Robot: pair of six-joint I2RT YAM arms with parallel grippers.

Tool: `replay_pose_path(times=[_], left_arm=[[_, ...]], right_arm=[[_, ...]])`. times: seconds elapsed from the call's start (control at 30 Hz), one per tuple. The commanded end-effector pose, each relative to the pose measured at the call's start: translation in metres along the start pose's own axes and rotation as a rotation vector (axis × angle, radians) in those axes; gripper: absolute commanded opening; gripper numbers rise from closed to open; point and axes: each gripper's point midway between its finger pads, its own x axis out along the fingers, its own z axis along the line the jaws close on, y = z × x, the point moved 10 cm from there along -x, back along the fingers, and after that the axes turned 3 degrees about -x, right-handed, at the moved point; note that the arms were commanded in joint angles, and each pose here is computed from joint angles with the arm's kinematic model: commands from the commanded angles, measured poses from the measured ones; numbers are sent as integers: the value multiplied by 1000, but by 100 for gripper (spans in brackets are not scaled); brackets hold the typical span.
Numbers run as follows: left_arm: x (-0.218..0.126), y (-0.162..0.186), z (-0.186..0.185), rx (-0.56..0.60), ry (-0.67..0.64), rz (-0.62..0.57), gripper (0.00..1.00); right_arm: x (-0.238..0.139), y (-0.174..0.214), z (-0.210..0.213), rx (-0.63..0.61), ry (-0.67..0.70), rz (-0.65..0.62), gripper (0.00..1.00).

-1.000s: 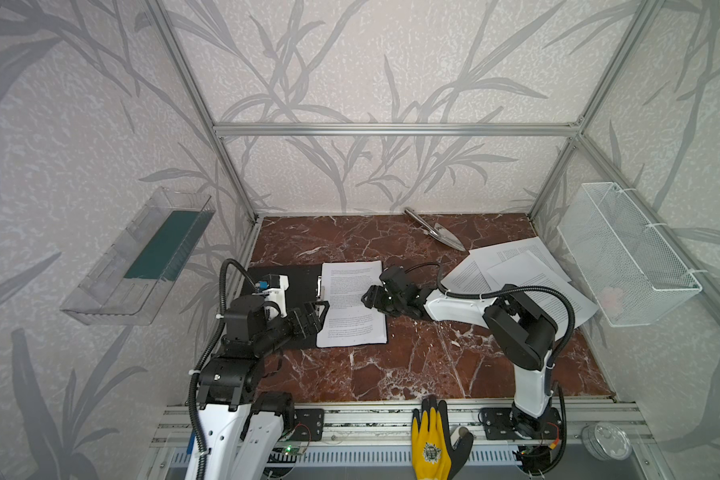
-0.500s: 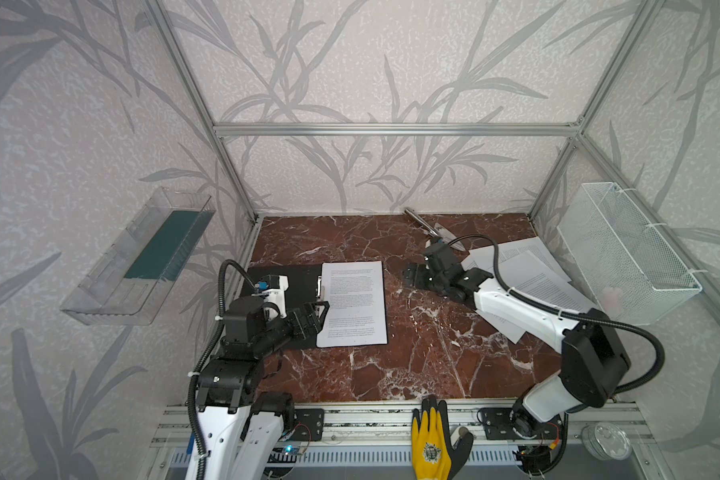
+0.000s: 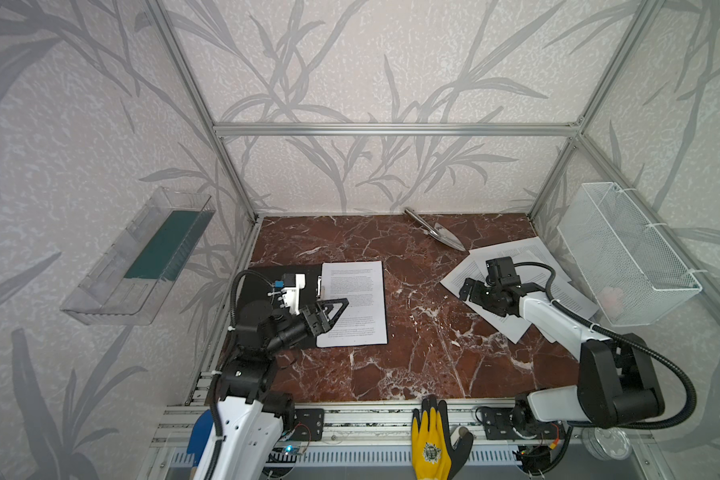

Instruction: Put the files into the folder

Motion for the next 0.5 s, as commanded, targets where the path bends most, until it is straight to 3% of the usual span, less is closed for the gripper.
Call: replay_pose_path(times=[0.0, 0.17, 0.3, 0.47], left_arm=[[16, -15, -12, -72, 201, 0, 99], [39, -9, -3, -46, -50, 110, 99], [56, 3, -2, -32, -98, 116, 99], [95, 25, -8, 31, -148, 232, 96]], right_arm=[[-7, 6, -20, 61, 31, -6, 100], [-6, 13, -47, 132, 71, -44, 100], [-4, 14, -61, 217, 93, -43, 99], [0, 16, -74, 273, 192, -52, 99]])
